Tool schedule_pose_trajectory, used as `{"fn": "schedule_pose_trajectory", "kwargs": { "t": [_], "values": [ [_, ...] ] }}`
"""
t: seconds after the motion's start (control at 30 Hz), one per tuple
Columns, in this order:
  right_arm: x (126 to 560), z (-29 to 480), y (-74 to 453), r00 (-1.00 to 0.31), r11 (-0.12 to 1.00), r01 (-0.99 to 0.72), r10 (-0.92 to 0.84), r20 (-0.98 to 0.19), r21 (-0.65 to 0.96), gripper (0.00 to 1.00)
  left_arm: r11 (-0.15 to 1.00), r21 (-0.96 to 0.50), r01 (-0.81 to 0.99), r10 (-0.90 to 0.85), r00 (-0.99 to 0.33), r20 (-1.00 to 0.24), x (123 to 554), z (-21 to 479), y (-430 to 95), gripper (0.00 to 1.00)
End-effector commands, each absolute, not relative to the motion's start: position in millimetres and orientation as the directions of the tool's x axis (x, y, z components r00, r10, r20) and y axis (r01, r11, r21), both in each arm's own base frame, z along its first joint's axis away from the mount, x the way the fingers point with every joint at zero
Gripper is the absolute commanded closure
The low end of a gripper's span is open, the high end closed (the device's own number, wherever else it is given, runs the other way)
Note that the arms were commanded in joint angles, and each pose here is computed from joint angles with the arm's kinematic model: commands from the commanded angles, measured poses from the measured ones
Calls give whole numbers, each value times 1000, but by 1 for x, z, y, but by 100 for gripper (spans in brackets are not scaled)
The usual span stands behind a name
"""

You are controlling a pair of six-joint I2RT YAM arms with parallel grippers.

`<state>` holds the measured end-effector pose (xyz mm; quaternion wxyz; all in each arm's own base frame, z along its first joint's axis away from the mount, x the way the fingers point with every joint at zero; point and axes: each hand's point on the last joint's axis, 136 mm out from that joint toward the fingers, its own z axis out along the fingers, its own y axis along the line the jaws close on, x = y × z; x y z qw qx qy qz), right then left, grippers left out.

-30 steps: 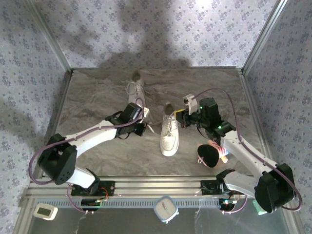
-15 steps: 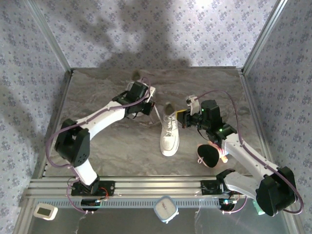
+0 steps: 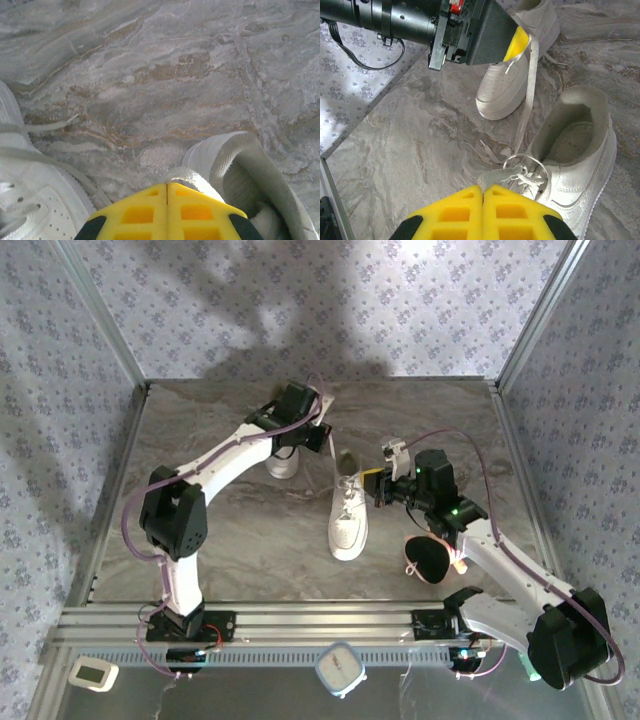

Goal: Tie the shoes

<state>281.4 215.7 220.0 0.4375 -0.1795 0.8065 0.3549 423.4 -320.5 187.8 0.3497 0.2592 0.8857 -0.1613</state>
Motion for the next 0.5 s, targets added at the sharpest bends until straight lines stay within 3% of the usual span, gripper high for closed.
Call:
{"fn": "schedule_pose_trajectory", "kwargs": {
  "t": [0.0, 0.47],
  "values": [
    [279, 230, 217, -522, 667, -623, 33, -852, 408, 100, 785, -120, 608, 353, -598, -720, 429, 200, -330, 100],
    [278, 228, 222, -525, 660, -635, 14, -851, 403, 100, 776, -98, 623, 360, -565, -743, 463, 217, -353, 100]
  ]
}}
